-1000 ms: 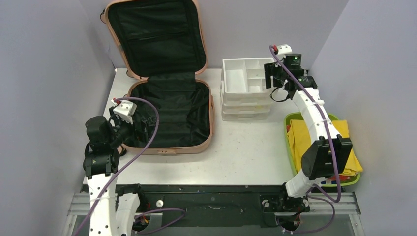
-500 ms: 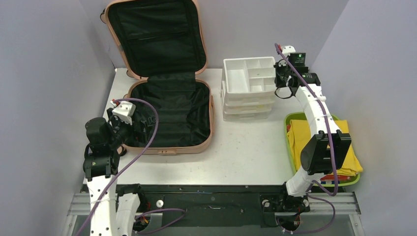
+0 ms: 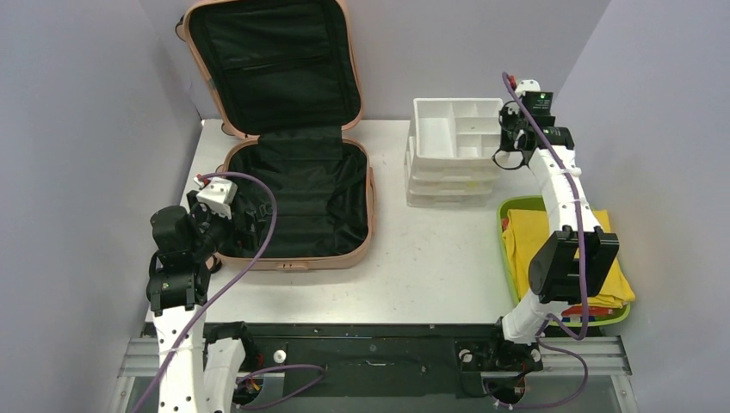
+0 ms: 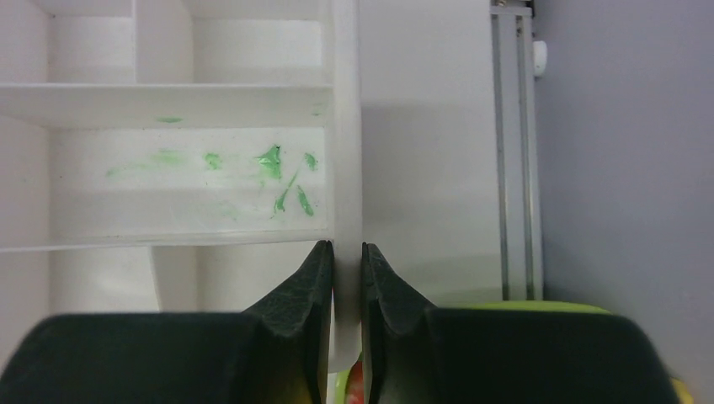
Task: Open, take out, and arrange the luggage
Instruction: Move the storage box to the center of the board.
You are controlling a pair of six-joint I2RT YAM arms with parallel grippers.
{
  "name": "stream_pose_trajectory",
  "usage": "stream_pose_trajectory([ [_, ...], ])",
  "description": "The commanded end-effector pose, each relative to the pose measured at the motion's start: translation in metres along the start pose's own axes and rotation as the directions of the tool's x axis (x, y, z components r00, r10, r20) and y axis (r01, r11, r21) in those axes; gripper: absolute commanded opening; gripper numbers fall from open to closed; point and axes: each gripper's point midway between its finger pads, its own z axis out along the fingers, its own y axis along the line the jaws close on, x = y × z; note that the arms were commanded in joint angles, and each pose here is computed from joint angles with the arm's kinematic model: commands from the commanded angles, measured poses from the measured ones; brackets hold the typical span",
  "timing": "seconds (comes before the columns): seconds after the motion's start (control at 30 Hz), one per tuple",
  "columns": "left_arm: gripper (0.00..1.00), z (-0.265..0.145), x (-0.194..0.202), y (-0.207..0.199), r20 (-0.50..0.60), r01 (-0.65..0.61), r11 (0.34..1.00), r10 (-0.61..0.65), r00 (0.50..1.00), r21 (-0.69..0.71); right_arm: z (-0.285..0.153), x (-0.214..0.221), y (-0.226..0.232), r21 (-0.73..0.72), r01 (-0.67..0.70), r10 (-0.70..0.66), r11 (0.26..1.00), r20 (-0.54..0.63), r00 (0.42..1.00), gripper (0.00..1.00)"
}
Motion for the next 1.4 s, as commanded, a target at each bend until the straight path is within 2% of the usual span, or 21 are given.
stream_pose_trajectory([
  [0.0, 0.96, -0.001, -0.008, 0.003, 0.028, -0.011, 1.0, 0.012, 1.0, -0.012, -0.035, -0.027, -0.085, 0.309, -0.03, 0.001, 0.95, 0.094, 0.996, 0.0],
  [0.23, 0.96, -0.002, -0.008, 0.003, 0.029, -0.012, 1.0, 0.012, 0.999, -0.013, -0.048, -0.032, -0.134, 0.405, -0.029, -0.022, 0.914, 0.122, 0.992, 0.0],
  [0.4, 0.96, -0.001, -0.008, 0.002, 0.028, -0.011, 1.0, 0.012, 1.0, -0.009, -0.046, -0.034, -0.161, 0.441, 0.068, -0.123, 0.895, 0.096, 0.988, 0.0],
  [0.63, 0.96, -0.002, -0.009, 0.003, 0.029, -0.004, 1.0, 0.004, 1.0, -0.009, -0.034, -0.052, -0.193, 0.533, 0.167, -0.227, 0.829, 0.049, 0.973, 0.0],
  [0.9, 0.96, -0.001, -0.007, 0.004, 0.023, 0.001, 1.0, -0.001, 1.0, -0.009, -0.017, -0.05, -0.224, 0.618, 0.179, -0.215, 0.766, -0.016, 0.977, 0.0],
  [1.37, 0.96, -0.001, -0.01, 0.004, 0.024, 0.011, 1.0, -0.011, 1.0, -0.005, -0.014, -0.057, -0.249, 0.693, 0.188, -0.219, 0.696, -0.045, 0.975, 0.0],
])
